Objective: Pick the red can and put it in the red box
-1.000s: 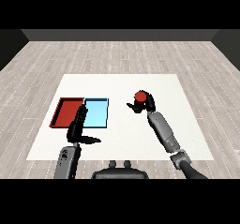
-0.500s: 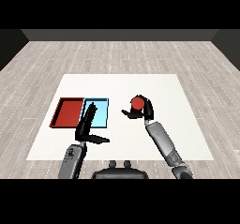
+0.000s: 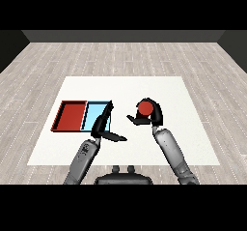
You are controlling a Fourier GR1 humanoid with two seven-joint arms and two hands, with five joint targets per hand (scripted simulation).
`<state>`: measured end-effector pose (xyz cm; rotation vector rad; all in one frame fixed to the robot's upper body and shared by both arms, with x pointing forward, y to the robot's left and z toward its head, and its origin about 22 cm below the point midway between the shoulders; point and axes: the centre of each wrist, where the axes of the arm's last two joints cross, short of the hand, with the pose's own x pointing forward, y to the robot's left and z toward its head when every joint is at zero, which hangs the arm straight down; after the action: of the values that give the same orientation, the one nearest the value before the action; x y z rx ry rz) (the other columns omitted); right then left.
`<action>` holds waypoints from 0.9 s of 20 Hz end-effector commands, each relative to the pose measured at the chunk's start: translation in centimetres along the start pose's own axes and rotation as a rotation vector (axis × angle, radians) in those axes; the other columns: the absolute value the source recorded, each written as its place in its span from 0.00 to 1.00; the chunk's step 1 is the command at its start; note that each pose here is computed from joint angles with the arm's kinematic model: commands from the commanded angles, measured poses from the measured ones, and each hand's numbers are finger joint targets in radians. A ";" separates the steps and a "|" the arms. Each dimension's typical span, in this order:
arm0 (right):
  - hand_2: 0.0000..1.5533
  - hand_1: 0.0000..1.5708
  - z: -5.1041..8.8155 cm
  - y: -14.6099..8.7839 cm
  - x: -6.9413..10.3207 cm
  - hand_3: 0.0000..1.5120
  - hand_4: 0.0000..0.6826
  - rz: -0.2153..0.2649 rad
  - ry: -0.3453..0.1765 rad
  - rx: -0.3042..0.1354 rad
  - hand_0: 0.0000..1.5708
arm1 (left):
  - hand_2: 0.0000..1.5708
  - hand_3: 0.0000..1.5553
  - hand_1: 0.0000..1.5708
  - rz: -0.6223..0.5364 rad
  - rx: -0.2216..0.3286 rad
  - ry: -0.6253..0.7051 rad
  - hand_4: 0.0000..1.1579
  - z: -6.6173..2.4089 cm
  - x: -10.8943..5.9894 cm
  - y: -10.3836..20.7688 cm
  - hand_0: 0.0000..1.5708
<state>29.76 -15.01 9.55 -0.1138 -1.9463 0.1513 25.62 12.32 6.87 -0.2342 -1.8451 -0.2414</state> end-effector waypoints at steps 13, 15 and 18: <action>0.92 0.92 -1.3 1.0 3.3 0.91 0.79 -0.001 -0.079 0.067 0.92 | 0.00 0.00 0.00 0.064 -0.050 0.078 0.00 -1.12 -3.7 -2.3 0.00; 0.93 0.93 -0.4 1.8 1.6 0.92 0.81 -0.011 -0.051 0.064 0.93 | 0.00 0.00 0.00 0.091 -0.035 0.106 0.00 -2.59 -2.5 -2.2 0.00; 0.93 0.94 -1.1 3.6 4.1 0.91 0.81 -0.002 -0.073 0.075 0.94 | 0.00 0.00 0.00 0.096 -0.024 0.122 0.00 -1.33 -4.2 -1.9 0.00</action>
<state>28.89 -12.08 11.72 -0.0705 -2.0021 0.2170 27.18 9.75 4.17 -0.3064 -1.7298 -0.2241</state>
